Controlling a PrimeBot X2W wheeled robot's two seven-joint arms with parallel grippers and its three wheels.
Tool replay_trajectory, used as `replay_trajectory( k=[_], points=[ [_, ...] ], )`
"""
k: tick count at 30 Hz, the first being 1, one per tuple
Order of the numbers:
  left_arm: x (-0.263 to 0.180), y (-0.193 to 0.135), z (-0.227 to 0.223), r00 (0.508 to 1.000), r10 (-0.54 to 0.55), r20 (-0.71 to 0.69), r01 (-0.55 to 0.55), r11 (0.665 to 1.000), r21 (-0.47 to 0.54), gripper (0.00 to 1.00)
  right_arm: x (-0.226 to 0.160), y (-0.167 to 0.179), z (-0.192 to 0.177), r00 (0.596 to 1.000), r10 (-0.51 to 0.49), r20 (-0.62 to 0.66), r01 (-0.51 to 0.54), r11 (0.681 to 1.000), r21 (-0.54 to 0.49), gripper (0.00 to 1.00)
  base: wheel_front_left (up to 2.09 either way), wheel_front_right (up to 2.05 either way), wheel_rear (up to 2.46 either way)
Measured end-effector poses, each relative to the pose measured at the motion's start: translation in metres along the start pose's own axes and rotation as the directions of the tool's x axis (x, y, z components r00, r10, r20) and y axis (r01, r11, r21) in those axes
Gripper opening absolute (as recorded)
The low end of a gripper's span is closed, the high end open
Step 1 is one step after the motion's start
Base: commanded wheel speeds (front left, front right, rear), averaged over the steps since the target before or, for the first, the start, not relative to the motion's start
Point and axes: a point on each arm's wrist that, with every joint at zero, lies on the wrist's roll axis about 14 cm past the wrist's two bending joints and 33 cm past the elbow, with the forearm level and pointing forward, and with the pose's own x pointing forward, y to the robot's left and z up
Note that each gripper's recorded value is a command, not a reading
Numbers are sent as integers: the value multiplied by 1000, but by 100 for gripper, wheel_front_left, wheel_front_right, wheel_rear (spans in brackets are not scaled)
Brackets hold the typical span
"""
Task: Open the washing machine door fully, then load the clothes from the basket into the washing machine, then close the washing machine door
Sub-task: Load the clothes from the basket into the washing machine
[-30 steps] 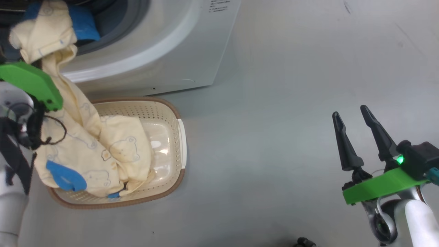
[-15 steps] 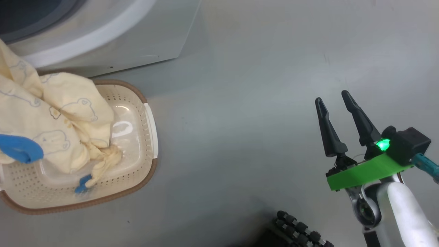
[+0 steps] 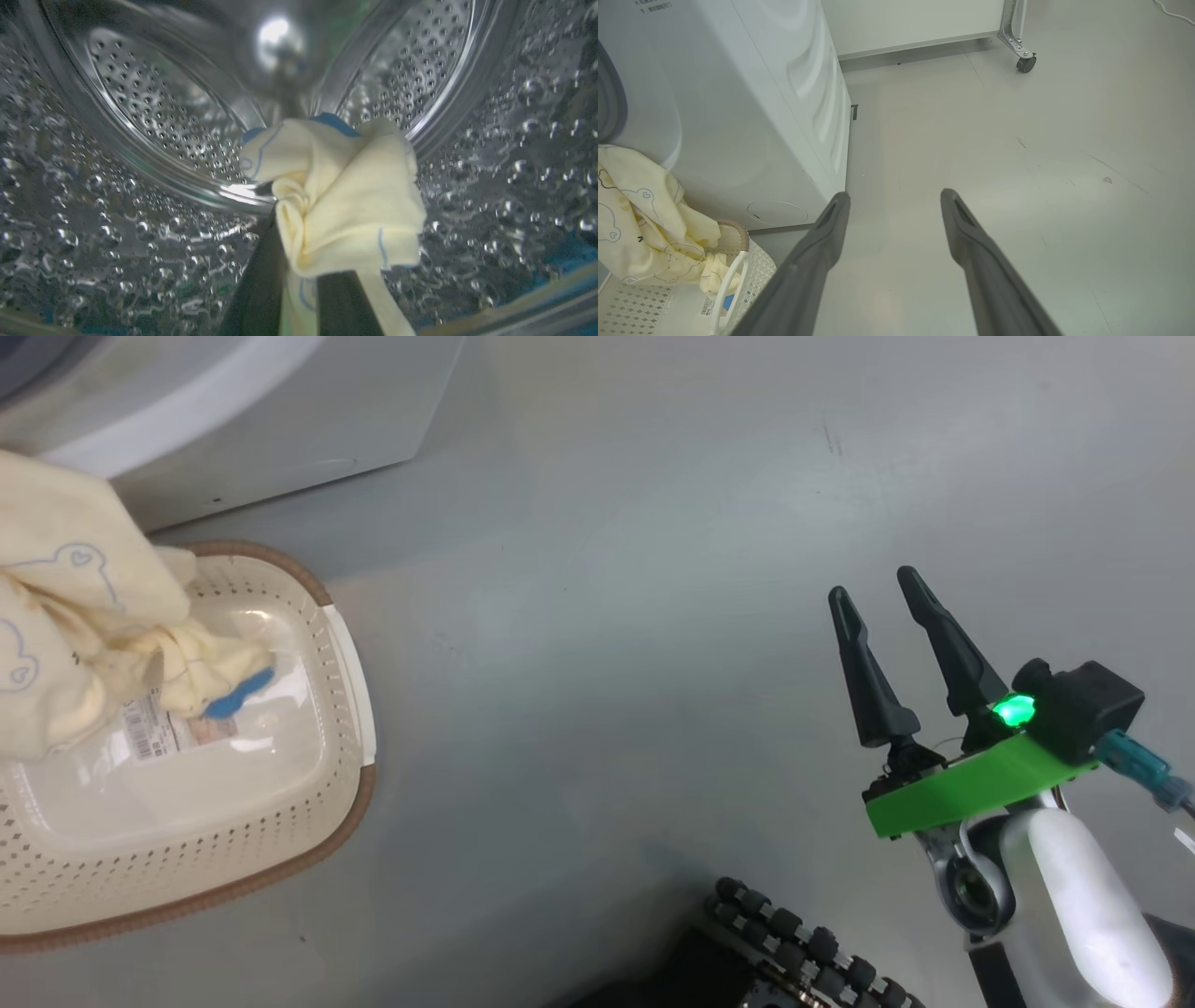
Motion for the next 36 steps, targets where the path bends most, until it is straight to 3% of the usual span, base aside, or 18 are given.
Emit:
replay_trajectory(
  k=[7,11,12,13,14,36],
  points=[
    [4,4,52,963,26,268,-42,998,55,0,1,-2,2,1000,-5,4,5,1000,4,100,0,0,0],
    [6,10,33,974,48,220,-58,998,39,0,0,-3,2,1000,-9,7,9,1000,17,100,0,0,0],
    [7,12,25,980,57,189,-64,998,30,15,0,-2,2,1000,-8,7,8,1000,17,100,0,0,0],
    [7,15,18,985,67,161,-71,997,20,41,0,-2,3,1000,-7,8,7,1000,18,100,0,0,0],
    [7,16,12,989,64,136,-67,998,16,100,0,-2,3,1000,-6,8,6,1000,18,100,0,0,0],
    [-17,23,-15,992,106,70,-108,994,35,100,3,-1,18,998,-2,59,0,999,34,100,0,0,0]
  ],
)
